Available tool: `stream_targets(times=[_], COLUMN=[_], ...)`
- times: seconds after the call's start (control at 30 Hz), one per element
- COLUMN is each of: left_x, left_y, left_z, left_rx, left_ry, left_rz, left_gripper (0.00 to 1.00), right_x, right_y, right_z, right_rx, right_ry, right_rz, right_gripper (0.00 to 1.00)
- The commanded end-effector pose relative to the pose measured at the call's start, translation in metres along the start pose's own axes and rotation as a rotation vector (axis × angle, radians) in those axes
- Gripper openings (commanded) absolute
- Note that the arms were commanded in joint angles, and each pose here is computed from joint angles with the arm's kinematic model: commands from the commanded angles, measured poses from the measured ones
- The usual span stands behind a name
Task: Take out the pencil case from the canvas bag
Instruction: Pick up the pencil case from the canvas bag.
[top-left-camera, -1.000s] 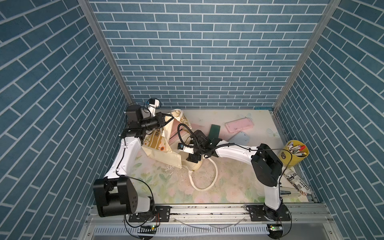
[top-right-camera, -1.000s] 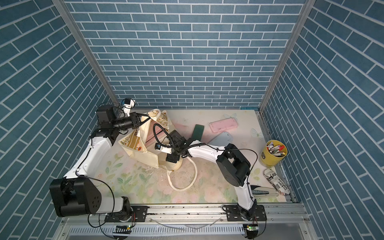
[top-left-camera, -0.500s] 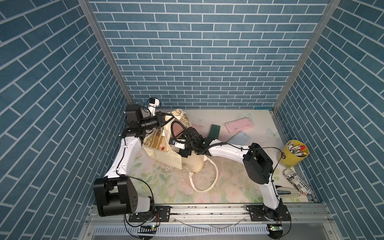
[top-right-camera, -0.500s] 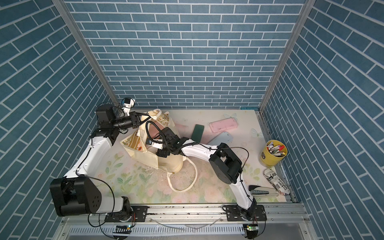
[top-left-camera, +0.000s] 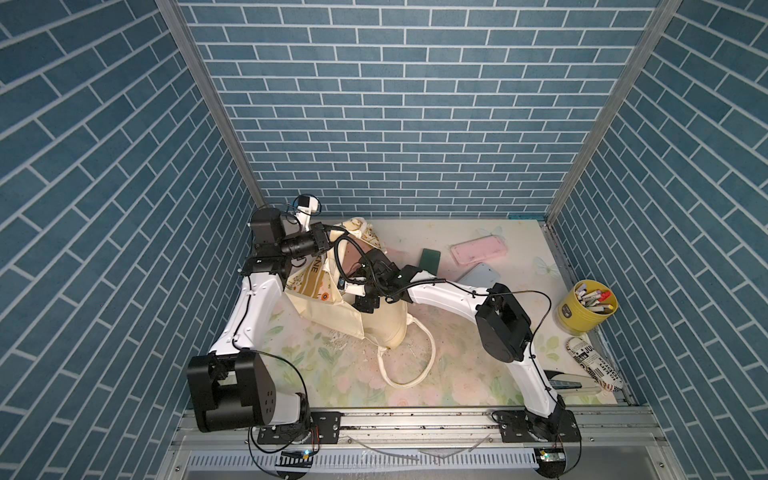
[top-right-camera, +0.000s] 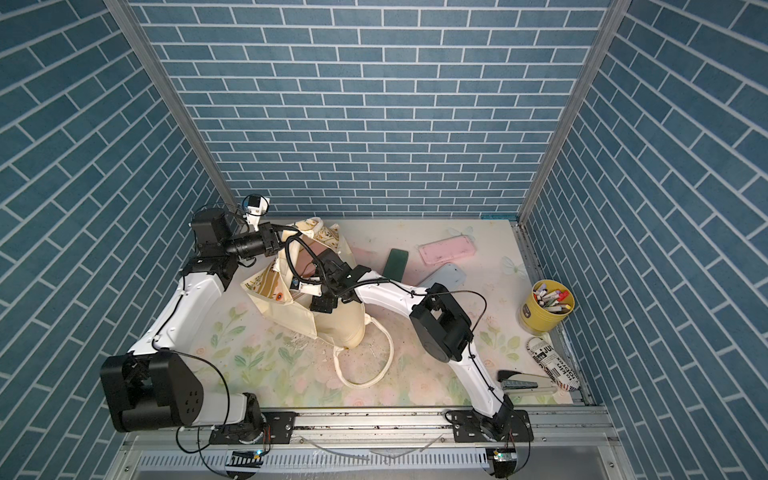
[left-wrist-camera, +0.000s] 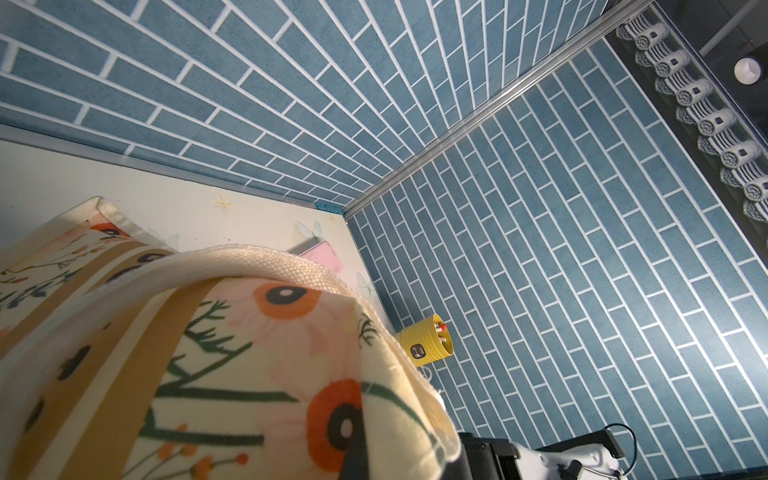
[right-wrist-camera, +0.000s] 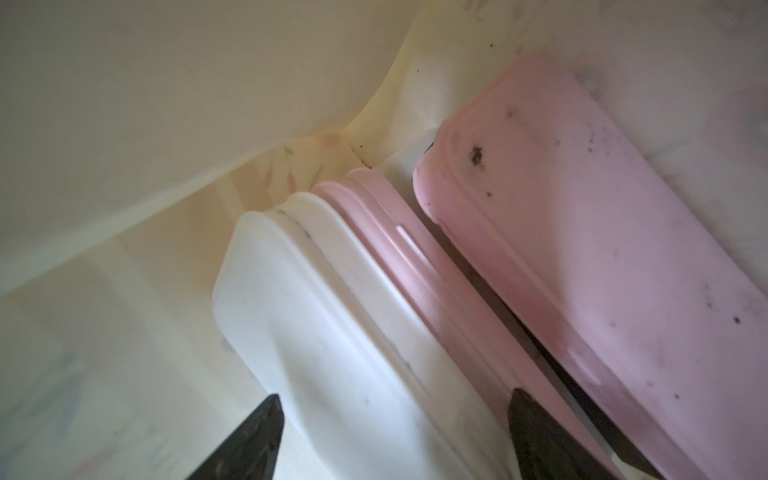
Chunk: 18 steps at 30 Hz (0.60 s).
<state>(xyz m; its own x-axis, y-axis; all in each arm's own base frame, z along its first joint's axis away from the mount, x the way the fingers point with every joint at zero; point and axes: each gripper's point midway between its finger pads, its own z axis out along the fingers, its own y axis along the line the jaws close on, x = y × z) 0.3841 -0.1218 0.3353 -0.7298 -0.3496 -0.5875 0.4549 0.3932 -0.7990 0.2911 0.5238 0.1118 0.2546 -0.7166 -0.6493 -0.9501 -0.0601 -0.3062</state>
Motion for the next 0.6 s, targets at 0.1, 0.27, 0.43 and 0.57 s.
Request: stream_targets(times=[0.1, 0.27, 0.43, 0.57], left_x=[-0.014, -0.016, -0.017, -0.018], left_y=[-0.039, -0.034, -0.035, -0.036], left_z=[-0.005, -0.005, -0.007, -0.007], left_rx=[0.099, 0.090, 0.089, 0.088], left_ry=[-0.012, -0.016, -0.022, -0.027], left_rz=[0.157, 0.149, 0.157, 0.162], left_gripper=[0.00, 0.00, 0.00, 0.00], right_x=[0.023, 0.024, 0.033, 0.039], right_y=[0.042, 0.057, 0.066, 0.075], right_z=[-0.018, -0.031, -0.037, -0.042], right_rx=[-0.158, -0.169, -0.178, -0.180], right_ry=[0.068, 0.063, 0.085, 0.101], right_rz=[0.007, -0.013, -0.018, -0.022], right_gripper=[0.80, 0.77, 0.74, 0.72])
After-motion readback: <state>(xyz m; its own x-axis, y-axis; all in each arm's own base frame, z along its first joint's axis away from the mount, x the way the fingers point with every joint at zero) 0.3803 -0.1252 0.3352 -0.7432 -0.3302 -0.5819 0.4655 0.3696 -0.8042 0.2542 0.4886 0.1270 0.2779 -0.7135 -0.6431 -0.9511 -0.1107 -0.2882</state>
